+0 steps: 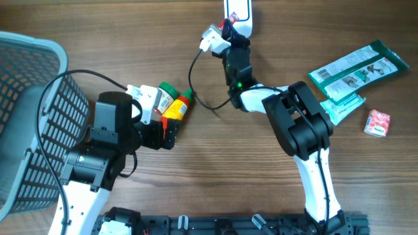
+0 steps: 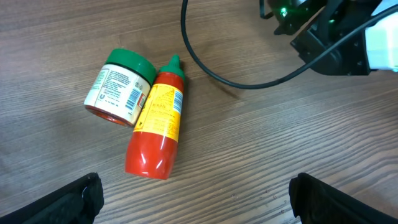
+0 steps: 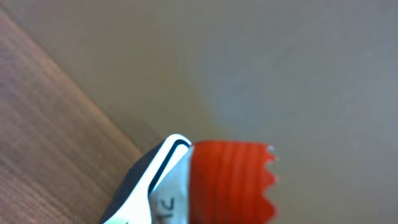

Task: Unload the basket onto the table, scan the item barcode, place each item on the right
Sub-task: 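Carry the sachet right and drop it beside the glove pack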

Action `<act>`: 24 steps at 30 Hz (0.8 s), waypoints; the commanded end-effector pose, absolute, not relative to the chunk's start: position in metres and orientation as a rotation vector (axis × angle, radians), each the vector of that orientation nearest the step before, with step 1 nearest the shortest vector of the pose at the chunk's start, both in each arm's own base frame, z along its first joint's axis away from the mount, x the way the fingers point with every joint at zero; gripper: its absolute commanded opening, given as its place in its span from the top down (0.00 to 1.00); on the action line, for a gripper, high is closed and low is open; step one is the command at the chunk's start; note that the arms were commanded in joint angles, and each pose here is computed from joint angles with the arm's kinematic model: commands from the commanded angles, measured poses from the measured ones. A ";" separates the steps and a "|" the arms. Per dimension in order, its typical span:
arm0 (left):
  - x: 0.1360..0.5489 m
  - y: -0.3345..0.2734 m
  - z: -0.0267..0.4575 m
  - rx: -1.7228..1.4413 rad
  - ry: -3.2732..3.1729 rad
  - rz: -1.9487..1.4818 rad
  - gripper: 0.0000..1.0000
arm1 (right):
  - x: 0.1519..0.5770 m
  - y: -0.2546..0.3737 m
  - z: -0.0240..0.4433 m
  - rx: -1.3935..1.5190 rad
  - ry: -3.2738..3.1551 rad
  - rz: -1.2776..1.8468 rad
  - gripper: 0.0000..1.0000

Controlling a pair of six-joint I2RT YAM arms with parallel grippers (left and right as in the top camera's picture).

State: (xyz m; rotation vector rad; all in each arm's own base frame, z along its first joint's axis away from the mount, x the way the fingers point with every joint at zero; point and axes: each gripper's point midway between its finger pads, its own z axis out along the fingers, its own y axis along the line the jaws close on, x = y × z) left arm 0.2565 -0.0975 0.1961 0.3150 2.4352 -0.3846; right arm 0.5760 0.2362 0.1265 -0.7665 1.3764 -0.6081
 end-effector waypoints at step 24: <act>0.257 -0.098 0.197 0.327 2.430 -0.379 0.00 | 0.608 0.236 0.152 -0.712 1.354 -0.526 0.95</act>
